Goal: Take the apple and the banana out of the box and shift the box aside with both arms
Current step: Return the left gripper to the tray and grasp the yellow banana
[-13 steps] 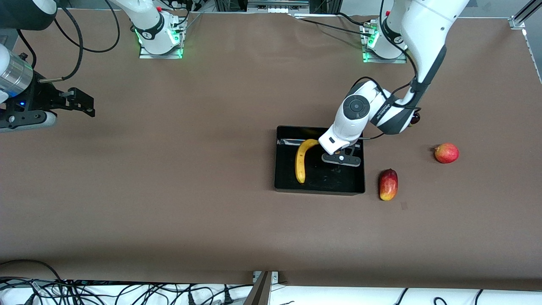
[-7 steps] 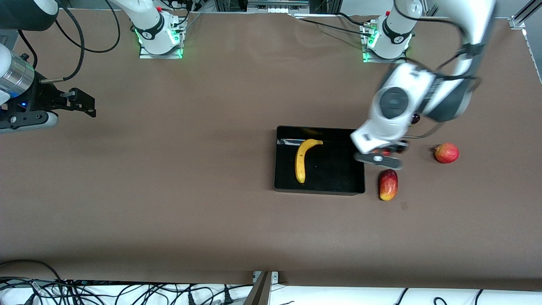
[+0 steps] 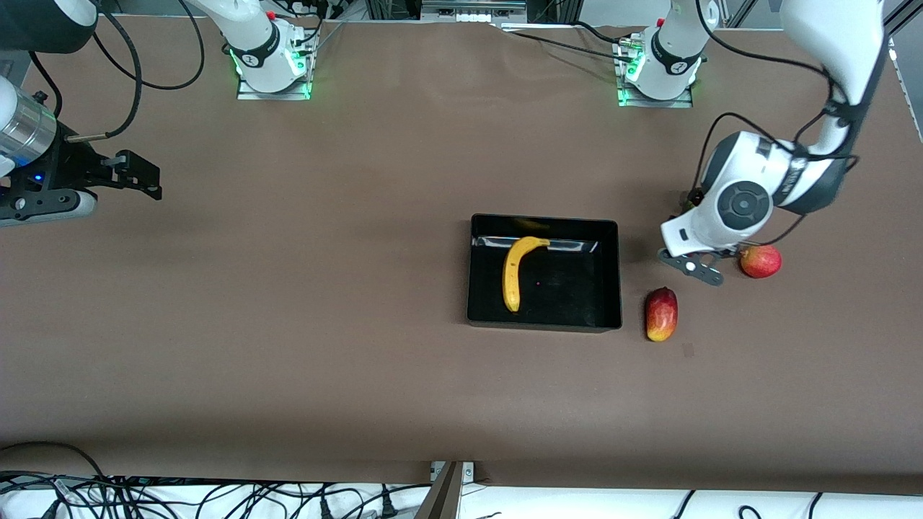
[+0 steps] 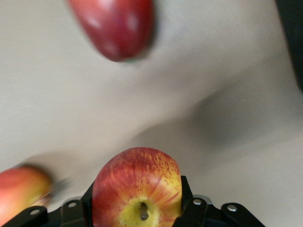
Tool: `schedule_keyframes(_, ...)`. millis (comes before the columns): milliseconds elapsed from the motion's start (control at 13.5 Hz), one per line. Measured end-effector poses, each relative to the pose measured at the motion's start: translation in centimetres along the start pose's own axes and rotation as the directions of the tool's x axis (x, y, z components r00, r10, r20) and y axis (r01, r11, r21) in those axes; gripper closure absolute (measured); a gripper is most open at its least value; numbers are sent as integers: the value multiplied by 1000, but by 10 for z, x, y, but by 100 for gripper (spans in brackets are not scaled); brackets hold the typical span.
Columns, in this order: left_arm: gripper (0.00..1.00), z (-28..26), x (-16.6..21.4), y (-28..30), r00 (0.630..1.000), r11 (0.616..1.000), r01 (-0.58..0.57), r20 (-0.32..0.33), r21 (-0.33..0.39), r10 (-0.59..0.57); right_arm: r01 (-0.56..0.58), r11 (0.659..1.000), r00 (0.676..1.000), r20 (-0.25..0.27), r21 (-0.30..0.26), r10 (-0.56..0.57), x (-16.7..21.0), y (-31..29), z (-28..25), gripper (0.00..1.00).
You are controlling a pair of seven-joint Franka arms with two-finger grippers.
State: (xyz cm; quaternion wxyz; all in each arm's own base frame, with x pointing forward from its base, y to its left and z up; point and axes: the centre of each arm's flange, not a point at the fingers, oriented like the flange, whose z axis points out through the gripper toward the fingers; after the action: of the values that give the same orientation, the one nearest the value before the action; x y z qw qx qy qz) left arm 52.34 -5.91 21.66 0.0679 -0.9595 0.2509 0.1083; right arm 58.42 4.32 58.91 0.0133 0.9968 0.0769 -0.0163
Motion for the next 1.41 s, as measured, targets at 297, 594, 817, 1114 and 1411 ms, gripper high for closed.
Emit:
schedule_keyframes(297, 20, 20, -7, 5, 1000, 1000, -2, -13, -20, 2, 0, 1000, 1000, 0, 0, 0, 0, 0, 0, 0)
schedule_keyframes(594, 0, -30, 12, 3, 994, 1000, 3, -106, 18, -1, 0, 1000, 1000, 0, 0, 0, 0, 0, 0, 0)
schedule_keyframes(817, 0, -109, 44, 29, 979, 997, 67, -190, -36, -72, 0, 1000, 1000, 0, 0, 0, 0, 0, 0, 0)
schedule_keyframes(1114, 0, -175, 78, 93, 933, 942, 283, -177, -181, -314, 0, 1000, 1000, 0, 0, 0, 0, 0, 0, 0)
schedule_keyframes(1411, 0, -137, 123, 191, 837, 828, 469, -145, -308, -528, 0, 1000, 1000, 0, 0, 0, 0, 0, 0, 0)
